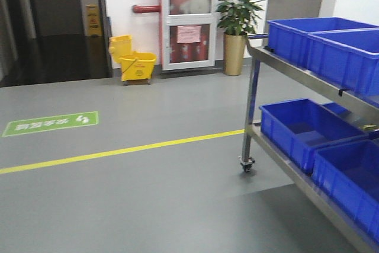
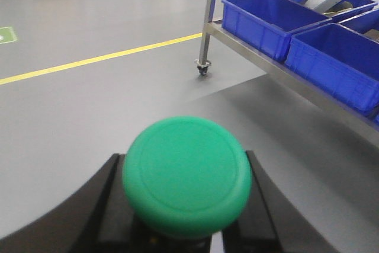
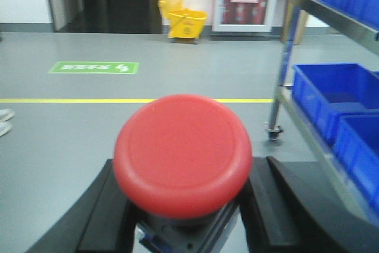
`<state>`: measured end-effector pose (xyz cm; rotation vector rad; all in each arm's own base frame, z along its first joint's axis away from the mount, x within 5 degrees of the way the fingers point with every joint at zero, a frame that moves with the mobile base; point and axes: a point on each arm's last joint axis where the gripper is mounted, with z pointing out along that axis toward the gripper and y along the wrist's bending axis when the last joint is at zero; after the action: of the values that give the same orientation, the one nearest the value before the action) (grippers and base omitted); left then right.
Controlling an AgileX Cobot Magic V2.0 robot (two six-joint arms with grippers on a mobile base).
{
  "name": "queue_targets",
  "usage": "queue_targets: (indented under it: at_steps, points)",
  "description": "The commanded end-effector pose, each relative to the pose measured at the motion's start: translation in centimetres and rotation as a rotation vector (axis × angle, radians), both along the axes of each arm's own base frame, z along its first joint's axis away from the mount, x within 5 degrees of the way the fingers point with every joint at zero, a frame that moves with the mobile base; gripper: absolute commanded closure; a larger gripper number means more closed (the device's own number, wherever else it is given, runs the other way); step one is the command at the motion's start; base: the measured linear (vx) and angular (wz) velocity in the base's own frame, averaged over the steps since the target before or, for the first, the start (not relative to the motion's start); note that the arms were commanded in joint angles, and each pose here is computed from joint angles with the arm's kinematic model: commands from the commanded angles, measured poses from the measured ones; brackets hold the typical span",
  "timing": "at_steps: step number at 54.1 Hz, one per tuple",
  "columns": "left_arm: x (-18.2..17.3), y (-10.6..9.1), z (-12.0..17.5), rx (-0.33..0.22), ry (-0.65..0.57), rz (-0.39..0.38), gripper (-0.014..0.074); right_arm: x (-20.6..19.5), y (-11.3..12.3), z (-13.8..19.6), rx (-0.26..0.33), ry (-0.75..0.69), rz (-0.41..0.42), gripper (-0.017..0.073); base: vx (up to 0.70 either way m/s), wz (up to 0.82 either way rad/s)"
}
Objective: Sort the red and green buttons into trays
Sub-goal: 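Drive the base to the shelf with green and red trays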
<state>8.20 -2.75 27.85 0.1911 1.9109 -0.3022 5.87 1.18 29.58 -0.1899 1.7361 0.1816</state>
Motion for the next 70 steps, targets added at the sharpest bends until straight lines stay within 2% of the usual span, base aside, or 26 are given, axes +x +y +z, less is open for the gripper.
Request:
queue_targets:
  at_steps: [1, 46, 70]
  points:
    - [0.21, -0.22, 1.6, -0.034, -0.098, -0.016, 0.0594, -0.04, 0.07, 1.9, 0.015, -0.115, 0.01, 0.0569, 0.62, -0.34]
    - [0.21, -0.22, 1.6, -0.034, -0.098, -0.016, 0.0594, -0.04, 0.07, 1.9, 0.015, -0.115, 0.01, 0.0569, 0.54, -0.37]
    - [0.21, -0.22, 1.6, -0.034, -0.098, -0.016, 0.0594, -0.04, 0.07, 1.9, 0.015, -0.115, 0.01, 0.0569, 0.39, -0.8]
